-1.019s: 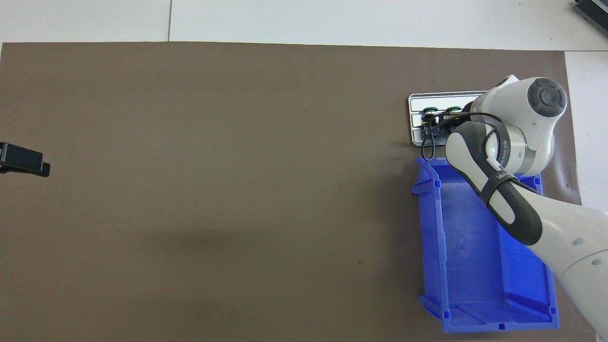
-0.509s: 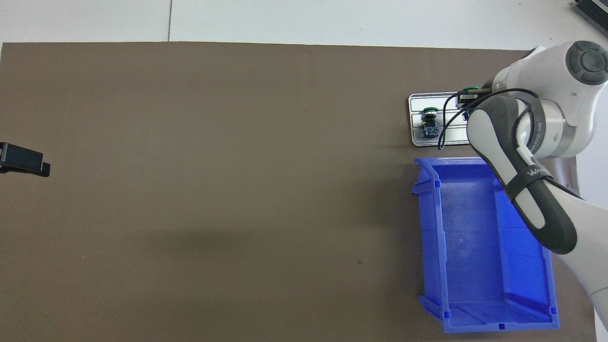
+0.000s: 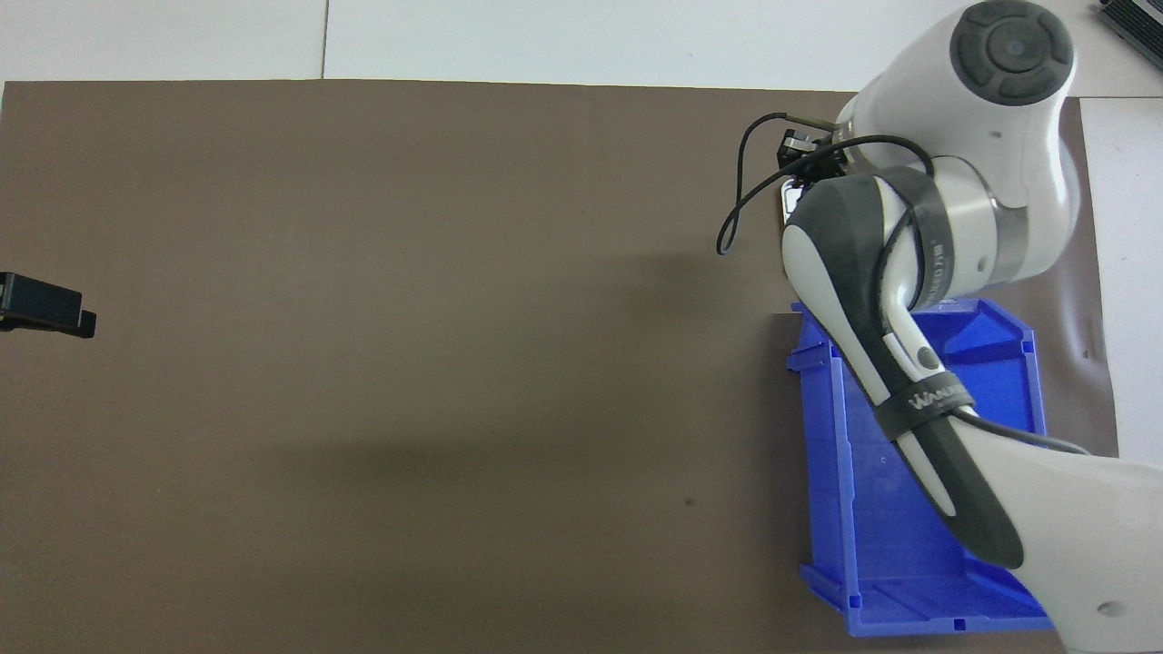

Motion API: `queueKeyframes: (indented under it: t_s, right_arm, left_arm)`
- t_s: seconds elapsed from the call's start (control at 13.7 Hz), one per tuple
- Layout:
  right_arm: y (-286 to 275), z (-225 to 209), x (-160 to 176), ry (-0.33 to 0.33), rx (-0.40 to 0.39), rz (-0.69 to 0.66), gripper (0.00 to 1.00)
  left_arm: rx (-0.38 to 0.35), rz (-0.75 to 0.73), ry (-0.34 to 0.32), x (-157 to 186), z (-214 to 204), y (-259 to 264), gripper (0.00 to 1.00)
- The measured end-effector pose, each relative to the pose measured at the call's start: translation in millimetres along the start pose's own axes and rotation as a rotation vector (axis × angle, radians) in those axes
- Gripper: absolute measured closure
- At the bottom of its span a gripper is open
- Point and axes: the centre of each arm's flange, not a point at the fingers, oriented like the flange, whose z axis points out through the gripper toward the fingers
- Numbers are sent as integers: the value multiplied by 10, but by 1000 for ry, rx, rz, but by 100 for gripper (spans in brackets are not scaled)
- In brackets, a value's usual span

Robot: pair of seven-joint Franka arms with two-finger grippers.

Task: Place and press button with both arms
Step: 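Carry the green button with the right gripper to the table center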

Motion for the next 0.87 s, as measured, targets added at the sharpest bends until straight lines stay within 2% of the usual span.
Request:
queueKeyframes:
  t_s: [0.22,0.44,0.65,0.87]
  right_arm:
    - [-548,-70,-502,5,38,297,57]
    - [-1134,-91,-1197,-9,68,541,57]
    - [-1556,38,-1808,-28,81,705,57]
    - [-1904,498,-2427,-28,42,801,57]
  left_arm:
    - [0,0,0,0,0,0,0]
    - [0,0,0,0,0,0,0]
    - [0,0,0,0,0,0,0]
    - [0,0,0,0,0,0,0]
